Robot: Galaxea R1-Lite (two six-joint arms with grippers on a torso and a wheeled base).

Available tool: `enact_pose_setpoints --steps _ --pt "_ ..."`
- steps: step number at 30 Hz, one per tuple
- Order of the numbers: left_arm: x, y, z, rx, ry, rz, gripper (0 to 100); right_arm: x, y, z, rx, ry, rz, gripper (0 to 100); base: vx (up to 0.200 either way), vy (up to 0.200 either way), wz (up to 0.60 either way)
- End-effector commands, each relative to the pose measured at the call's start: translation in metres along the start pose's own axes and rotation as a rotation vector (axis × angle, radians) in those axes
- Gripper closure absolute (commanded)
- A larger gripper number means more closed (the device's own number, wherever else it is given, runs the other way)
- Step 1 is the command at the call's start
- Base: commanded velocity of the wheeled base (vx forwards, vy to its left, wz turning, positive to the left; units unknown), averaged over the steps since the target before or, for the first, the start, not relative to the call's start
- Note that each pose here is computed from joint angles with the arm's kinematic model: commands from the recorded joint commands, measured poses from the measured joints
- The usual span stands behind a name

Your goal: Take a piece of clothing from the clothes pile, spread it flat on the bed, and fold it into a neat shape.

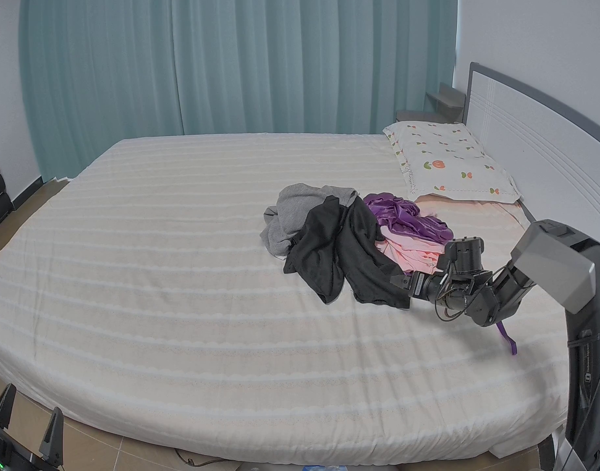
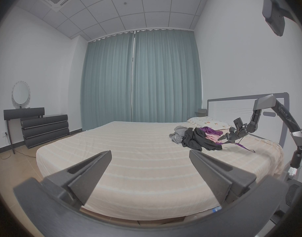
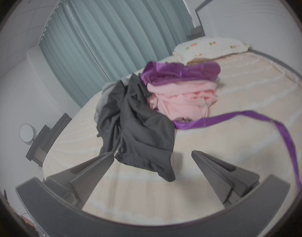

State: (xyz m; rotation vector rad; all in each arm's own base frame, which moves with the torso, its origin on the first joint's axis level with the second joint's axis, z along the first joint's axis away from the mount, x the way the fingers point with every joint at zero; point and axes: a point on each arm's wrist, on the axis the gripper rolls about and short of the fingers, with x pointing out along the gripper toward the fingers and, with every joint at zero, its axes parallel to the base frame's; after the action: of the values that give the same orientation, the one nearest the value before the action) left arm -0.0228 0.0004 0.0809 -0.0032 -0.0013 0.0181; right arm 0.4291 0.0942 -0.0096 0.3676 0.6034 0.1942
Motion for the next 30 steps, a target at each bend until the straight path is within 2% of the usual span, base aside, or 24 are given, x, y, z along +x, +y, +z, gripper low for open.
enact_pose_setpoints --steps 1,11,21,22,30 --pt "0.0 0.0 -0.005 0.0 0.0 0.0 0 0.03 -0.007 -0.026 0.021 0.059 -0.012 0 0.0 0.0 0.0" --pt "0.0 0.0 -0.005 0.0 0.0 0.0 0 0.044 -0.005 -0.02 0.02 0.032 0.007 0 0.0 0.0 0.0" --pt "0.0 0.0 -0.005 0.0 0.0 0.0 0 0.051 0.004 -0.02 0.012 0.077 0.047 0 0.0 0.0 0.0" --pt "0.0 0.0 -0.005 0.0 0.0 0.0 0 0.051 0.004 -0.02 0.012 0.083 0.05 100 0.0 0.0 0.0" --pt "0.0 0.0 -0.005 0.0 0.0 0.0 0 0.046 0.006 -0.02 0.024 0.091 0.055 100 0.0 0.0 0.0"
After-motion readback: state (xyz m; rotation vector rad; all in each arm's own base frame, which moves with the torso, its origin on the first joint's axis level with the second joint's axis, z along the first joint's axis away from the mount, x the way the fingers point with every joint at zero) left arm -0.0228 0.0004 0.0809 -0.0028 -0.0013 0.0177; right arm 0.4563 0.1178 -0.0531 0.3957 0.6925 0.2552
